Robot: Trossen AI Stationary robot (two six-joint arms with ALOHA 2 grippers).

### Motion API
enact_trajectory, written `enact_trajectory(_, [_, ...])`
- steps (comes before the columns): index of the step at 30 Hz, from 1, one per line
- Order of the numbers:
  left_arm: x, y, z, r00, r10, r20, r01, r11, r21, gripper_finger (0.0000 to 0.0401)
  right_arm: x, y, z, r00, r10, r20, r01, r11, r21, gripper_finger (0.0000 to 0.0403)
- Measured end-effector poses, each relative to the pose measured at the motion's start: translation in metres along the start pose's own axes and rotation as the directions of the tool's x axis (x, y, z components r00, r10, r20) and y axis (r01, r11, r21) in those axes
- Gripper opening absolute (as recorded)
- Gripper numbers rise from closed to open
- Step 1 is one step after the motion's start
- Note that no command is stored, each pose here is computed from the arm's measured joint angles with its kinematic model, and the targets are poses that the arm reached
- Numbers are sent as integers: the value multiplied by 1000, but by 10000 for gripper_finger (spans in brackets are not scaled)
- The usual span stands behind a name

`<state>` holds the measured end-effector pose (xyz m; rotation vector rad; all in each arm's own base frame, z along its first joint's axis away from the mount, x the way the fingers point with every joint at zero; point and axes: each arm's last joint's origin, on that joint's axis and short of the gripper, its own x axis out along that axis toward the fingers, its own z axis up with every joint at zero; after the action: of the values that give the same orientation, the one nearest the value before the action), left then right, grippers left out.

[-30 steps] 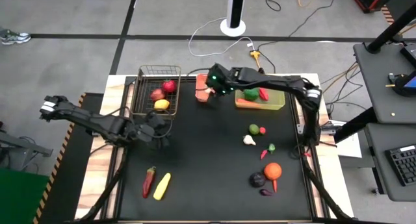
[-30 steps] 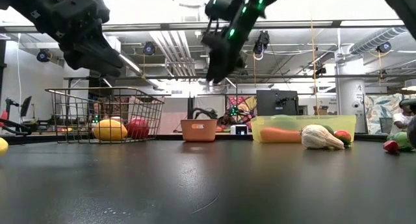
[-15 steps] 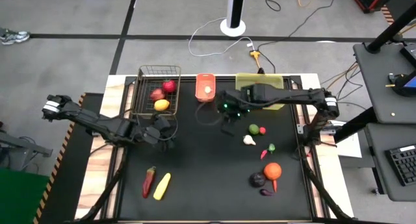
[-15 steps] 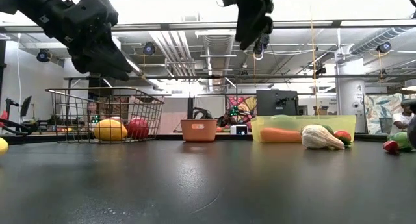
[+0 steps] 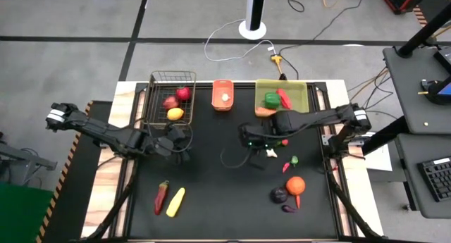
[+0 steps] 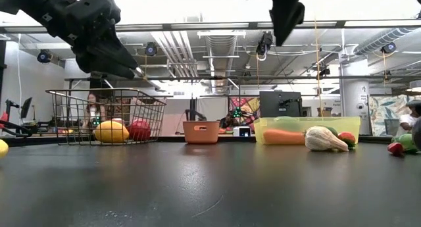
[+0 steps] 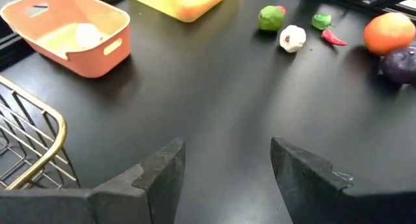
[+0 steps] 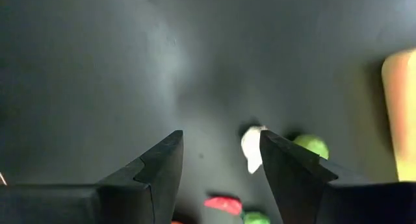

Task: Sort produce into baskets
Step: Put the green chili pepper into the orange bin

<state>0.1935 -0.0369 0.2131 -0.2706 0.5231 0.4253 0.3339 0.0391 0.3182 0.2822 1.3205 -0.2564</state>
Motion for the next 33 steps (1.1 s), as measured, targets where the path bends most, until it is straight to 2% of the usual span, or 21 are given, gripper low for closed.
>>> enact_trajectory(5, [0,-1,2,1000,-13,21,13,999,30,207,17,6,-13,997,-29,-77,31,999,25,210])
enact_trajectory(11, [-1,-5,9,995,-50,85,44,996,80,207,36,2,-29,986,-68,-155,77,995,56,247])
enact_trajectory(18, [-1,-6,11,994,-57,97,46,993,112,207,43,-17,-61,975,-96,-202,122,986,116,277])
enact_trajectory(22, [-1,-6,11,993,-60,105,47,992,121,207,43,-36,-85,976,-98,-193,137,970,201,280])
enact_trajectory(25, [-1,-7,13,991,-68,119,53,991,122,207,45,-50,-103,978,-94,-187,150,937,317,278])
enact_trajectory(29, [-1,-8,14,989,-72,129,57,991,121,207,51,-66,-126,971,-107,-214,202,848,491,270])
enact_trajectory(33, [-2,-8,14,989,-73,132,58,991,119,207,63,-73,-143,964,-118,-240,241,772,588,258])
